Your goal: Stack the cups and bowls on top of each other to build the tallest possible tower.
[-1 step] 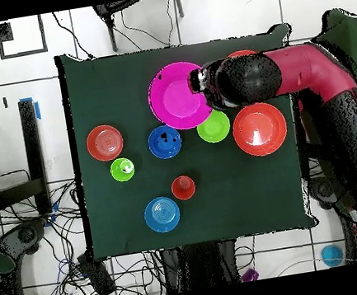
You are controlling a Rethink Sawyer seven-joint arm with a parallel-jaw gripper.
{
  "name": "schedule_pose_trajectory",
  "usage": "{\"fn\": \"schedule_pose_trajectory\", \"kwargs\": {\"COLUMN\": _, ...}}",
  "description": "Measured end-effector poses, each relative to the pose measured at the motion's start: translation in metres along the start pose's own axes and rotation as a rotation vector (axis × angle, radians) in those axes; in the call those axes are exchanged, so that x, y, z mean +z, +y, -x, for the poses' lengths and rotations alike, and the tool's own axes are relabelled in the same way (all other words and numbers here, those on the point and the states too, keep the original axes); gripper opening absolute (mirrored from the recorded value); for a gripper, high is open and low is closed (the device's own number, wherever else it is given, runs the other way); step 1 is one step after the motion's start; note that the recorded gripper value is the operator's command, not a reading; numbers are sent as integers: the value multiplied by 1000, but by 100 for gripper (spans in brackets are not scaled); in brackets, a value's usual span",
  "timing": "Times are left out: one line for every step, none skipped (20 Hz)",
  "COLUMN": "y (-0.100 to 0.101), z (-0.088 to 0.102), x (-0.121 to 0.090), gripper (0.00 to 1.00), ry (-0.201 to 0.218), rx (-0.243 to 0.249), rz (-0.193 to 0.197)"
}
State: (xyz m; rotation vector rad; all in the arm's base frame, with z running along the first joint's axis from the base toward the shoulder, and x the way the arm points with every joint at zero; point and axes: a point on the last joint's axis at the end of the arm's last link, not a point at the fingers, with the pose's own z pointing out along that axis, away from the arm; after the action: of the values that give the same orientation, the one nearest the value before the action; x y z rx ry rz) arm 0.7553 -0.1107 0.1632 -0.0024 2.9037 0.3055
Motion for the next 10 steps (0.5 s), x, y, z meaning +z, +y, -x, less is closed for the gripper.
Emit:
{"fn": "schedule_pose_trajectory", "kwargs": {"y": 0, "z": 4, "x": 1, "gripper": 100, "ry": -3, "rx": -1, "rz": 1}}
{"fn": "schedule_pose_trajectory", "kwargs": {"y": -2, "z": 11, "x": 2, "gripper": 100, "ry": -9, "rx": -4, "rz": 5}}
{"fn": "schedule_pose_trajectory", "kwargs": {"y": -3, "z": 19, "x": 3, "gripper": 100, "ry": -16, "rx": -9, "rz": 7}}
{"fn": "schedule_pose_trajectory", "kwargs": {"y": -5, "z": 26, "x": 4, "gripper": 100, "ry": -23, "rx": -14, "rz": 10}}
{"fn": "schedule_pose_trajectory", "kwargs": {"y": -8, "z": 33, "x": 5, "gripper": 100, "ry": -28, "rx": -25, "rz": 12}}
{"fn": "schedule_pose_trajectory", "kwargs": {"y": -11, "z": 40, "x": 7, "gripper": 100, "ry": -34, "rx": -35, "rz": 14}}
{"fn": "schedule_pose_trajectory", "kwargs": {"y": -13, "z": 44, "x": 8, "gripper": 100, "ry": -36, "rx": -45, "rz": 16}}
{"fn": "schedule_pose_trajectory", "kwargs": {"y": -15, "z": 47, "x": 9, "gripper": 100, "ry": -36, "rx": -53, "rz": 17}}
{"fn": "schedule_pose_trajectory", "kwargs": {"y": -17, "z": 49, "x": 10, "gripper": 100, "ry": -37, "rx": -62, "rz": 18}}
{"fn": "schedule_pose_trajectory", "kwargs": {"y": -18, "z": 51, "x": 11, "gripper": 100, "ry": -37, "rx": -69, "rz": 19}}
